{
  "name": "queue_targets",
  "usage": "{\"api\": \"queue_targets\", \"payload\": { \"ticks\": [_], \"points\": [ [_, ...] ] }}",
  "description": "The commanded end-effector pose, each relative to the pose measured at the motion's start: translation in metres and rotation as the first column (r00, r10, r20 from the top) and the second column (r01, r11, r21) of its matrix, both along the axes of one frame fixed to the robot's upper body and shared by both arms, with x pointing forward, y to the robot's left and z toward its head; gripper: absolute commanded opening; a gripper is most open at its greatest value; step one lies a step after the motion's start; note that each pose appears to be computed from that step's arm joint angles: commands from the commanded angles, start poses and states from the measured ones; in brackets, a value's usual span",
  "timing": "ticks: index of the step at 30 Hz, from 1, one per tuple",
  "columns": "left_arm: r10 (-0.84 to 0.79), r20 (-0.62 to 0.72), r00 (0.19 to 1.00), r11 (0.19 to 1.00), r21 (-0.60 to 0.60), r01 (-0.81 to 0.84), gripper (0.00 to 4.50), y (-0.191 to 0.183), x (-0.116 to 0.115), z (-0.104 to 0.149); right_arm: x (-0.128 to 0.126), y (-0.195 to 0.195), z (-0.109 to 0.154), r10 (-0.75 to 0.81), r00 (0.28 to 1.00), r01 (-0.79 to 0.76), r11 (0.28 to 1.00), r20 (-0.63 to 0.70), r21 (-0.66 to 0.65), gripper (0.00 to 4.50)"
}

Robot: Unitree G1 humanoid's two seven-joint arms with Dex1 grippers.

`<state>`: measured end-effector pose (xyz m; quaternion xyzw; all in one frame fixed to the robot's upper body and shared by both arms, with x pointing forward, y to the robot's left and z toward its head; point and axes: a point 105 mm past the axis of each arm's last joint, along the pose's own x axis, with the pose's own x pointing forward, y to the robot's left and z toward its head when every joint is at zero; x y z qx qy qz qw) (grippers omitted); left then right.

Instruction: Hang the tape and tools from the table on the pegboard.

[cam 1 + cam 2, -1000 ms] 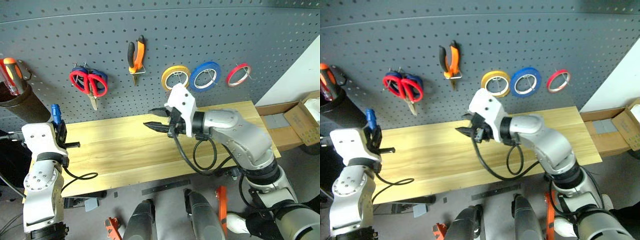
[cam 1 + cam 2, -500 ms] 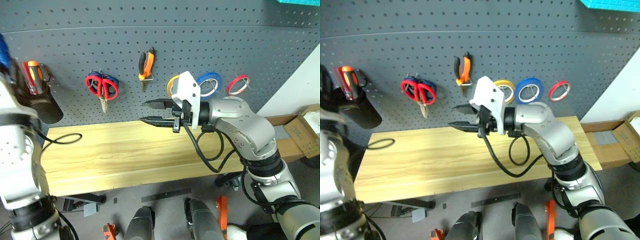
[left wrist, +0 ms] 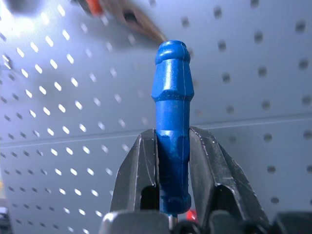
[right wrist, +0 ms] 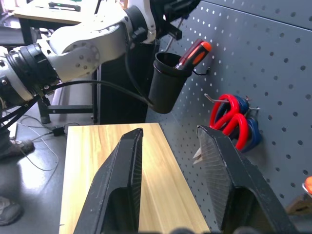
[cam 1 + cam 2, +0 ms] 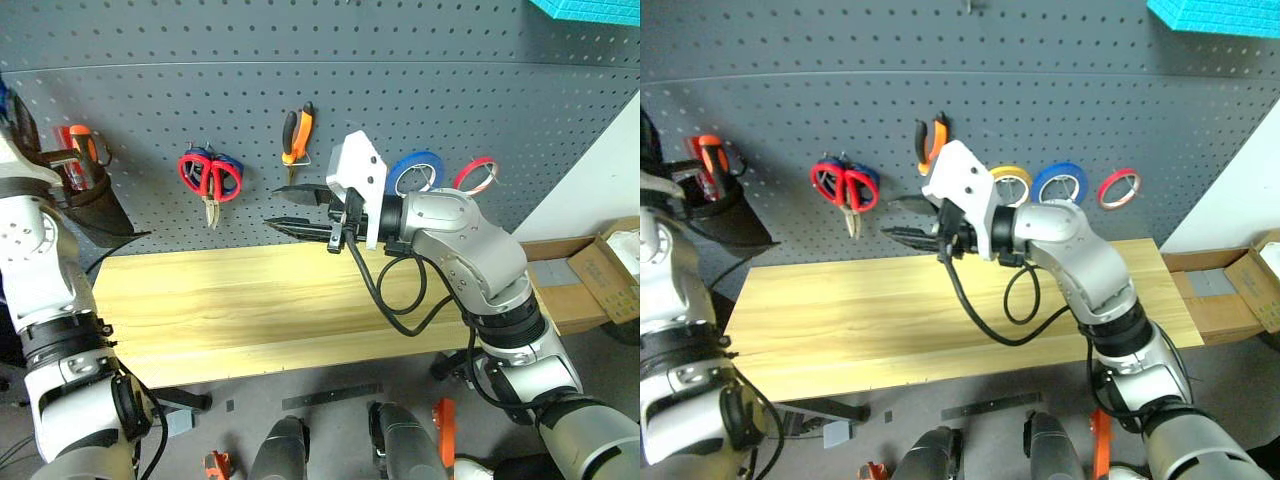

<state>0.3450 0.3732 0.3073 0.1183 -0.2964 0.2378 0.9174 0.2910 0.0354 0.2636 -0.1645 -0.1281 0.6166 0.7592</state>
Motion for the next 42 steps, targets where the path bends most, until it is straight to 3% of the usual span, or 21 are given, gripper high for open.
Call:
{"api": "queue_targets", "payload": {
  "ticks": [1,6,7,10,17,21,23,26,33,37,42],
  "points": [
    [-0.003,0.046,0.999,1.000,0.031,0.002,0.53,-0.005,0.001,0.003,-0.009,0.004,0.011,0.027,0.998,-0.028,0.999,0.052,0.016,1.66],
    [0.021,0.022,1.000,1.000,0.003,-0.021,0.53,-0.002,0.003,-0.016,-0.011,0.005,0.009,0.030,0.998,-0.030,0.999,0.047,0.010,1.66],
    [0.023,0.025,0.999,1.000,0.000,-0.023,1.09,-0.002,0.002,-0.017,-0.012,0.005,0.009,0.030,0.998,-0.031,1.000,0.047,0.008,1.66],
    [0.031,0.055,0.998,0.999,-0.012,-0.030,1.92,-0.001,-0.003,-0.016,-0.011,0.004,0.009,0.027,0.999,-0.028,1.000,0.046,0.002,1.66],
    [0.056,0.186,0.981,0.993,-0.117,-0.035,4.41,0.001,-0.025,-0.005,-0.011,0.003,0.009,0.020,0.999,-0.020,1.000,0.050,0.005,1.66],
    [-0.010,0.247,0.969,0.998,-0.059,0.026,4.49,-0.028,-0.031,0.020,-0.010,-0.003,0.013,0.016,0.998,-0.017,1.000,0.060,0.015,1.66],
    [-0.184,0.198,0.963,0.982,0.073,0.173,4.49,-0.072,-0.021,0.035,-0.009,-0.010,0.019,0.007,0.999,-0.010,0.999,0.052,0.049,1.66],
    [-0.417,0.018,0.909,0.896,0.176,0.407,4.49,-0.130,-0.008,0.025,-0.009,-0.022,0.020,-0.012,0.999,0.009,0.997,0.040,0.073,1.66],
    [-0.585,-0.328,0.742,0.770,0.063,0.635,4.49,-0.185,-0.014,-0.052,-0.010,-0.058,-0.016,-0.124,0.992,0.124,0.992,0.003,-0.004,1.66],
    [-0.562,-0.437,0.703,0.792,-0.038,0.609,4.49,-0.182,-0.018,-0.091,-0.012,-0.074,-0.045,-0.205,0.977,0.203,0.979,-0.066,-0.029,1.66],
    [-0.513,-0.513,0.688,0.847,-0.173,0.503,4.49,-0.158,-0.025,-0.149,-0.009,-0.084,-0.079,-0.316,0.943,0.322,0.946,-0.108,0.043,1.66]
  ]
}}
